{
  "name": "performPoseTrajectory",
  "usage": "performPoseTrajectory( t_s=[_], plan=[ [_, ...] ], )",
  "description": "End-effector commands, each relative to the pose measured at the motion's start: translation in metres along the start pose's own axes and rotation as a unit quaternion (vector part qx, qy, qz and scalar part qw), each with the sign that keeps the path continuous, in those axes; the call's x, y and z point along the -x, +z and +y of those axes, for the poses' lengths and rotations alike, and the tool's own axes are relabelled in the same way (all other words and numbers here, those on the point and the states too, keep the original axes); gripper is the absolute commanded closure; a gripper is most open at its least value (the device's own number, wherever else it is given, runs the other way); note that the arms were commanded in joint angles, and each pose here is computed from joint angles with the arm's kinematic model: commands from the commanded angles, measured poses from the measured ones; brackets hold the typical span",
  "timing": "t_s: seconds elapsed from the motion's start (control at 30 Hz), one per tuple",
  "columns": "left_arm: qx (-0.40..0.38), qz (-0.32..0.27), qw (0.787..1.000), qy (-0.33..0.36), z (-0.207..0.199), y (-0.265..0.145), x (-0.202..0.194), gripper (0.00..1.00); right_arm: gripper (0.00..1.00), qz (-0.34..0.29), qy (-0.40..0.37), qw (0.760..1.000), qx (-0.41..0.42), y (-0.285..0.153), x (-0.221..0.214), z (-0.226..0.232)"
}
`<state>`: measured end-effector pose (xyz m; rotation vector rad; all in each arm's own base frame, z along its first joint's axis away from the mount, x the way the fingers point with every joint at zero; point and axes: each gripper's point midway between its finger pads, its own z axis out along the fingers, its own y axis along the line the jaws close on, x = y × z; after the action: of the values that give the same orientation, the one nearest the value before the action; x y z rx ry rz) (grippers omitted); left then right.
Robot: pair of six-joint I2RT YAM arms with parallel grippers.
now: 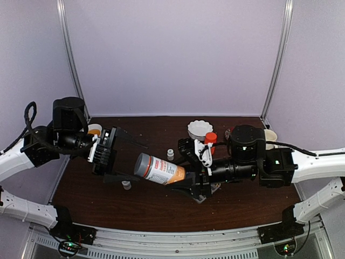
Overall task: Sort the pills into containers
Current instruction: Unscrew the lid of the pill bottle from the pill bottle.
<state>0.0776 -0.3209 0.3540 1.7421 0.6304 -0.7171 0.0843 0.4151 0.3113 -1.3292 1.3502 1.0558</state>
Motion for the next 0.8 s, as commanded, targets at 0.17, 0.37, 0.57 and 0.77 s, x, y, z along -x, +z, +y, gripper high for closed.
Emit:
performPoseTrajectory(
  t_s=[0.17,0.37,0.57,0.77],
  plan=[
    [-0.012,-0.015,1.000,0.007,0.002,-0.001,0.010,0.36,1.00,-0.026,-0.012,1.000,-0.003,-0.001,0.024,-0.003],
    [-0.010,-0.020,0.999,-0.023,0.009,0.000,0.016,0.77,1.00,-0.007,-0.028,0.999,-0.033,-0.001,0.018,-0.013],
    [0.061,-0.035,0.983,-0.168,0.054,0.002,0.028,0.99,1.00,0.006,-0.096,0.986,-0.140,-0.012,0.021,-0.048],
    [0.156,-0.018,0.911,-0.380,0.101,-0.005,0.023,1.00,1.00,-0.021,-0.166,0.950,-0.263,-0.035,0.037,-0.082]
  ],
)
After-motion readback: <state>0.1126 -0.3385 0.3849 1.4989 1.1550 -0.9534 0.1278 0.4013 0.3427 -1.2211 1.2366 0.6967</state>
